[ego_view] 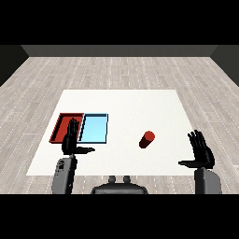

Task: Pick the red can and put it in the red box

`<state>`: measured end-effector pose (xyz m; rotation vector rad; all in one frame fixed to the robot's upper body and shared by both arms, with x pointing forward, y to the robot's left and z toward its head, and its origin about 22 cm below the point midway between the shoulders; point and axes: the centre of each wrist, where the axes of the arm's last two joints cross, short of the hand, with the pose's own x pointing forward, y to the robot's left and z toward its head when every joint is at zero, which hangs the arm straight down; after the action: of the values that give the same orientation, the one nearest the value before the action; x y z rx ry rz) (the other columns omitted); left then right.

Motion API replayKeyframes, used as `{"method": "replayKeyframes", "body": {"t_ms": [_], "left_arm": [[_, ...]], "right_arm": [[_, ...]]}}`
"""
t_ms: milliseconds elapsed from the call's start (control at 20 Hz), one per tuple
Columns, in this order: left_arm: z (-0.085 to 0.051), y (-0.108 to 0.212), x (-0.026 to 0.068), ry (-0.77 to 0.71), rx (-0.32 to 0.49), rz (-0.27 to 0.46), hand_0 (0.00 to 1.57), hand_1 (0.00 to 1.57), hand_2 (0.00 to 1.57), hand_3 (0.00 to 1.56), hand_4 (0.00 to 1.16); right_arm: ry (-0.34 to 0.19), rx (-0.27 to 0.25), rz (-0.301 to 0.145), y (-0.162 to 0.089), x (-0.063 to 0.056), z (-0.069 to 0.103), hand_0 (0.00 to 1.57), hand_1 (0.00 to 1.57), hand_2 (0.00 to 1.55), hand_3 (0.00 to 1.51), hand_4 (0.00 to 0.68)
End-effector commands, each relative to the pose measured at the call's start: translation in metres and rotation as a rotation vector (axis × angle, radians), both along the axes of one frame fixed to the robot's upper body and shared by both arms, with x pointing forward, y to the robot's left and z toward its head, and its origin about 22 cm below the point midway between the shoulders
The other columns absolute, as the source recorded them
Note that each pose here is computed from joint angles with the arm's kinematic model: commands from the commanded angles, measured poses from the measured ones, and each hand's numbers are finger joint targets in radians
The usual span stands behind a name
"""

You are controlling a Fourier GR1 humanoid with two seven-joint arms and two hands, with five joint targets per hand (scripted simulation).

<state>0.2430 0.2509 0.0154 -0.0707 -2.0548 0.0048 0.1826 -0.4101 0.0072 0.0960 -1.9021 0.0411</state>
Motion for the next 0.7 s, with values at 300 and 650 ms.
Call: {"method": "replayKeyframes", "body": {"t_ms": [300,650], "left_arm": [[0.003,0.005,0.0083,-0.014,-0.023,0.023,0.0,0.0,0.0,0.0,0.0],[-0.024,0.012,-0.0203,-0.024,-0.034,0.014,0.0,0.0,0.0,0.0,0.0]], "right_arm": [[0.04,0.002,0.017,0.028,0.042,0.001,0.0,0.0,0.0,0.0,0.0],[0.078,0.036,0.058,0.034,0.037,-0.012,0.0,0.0,0.0,0.0,0.0]]}}
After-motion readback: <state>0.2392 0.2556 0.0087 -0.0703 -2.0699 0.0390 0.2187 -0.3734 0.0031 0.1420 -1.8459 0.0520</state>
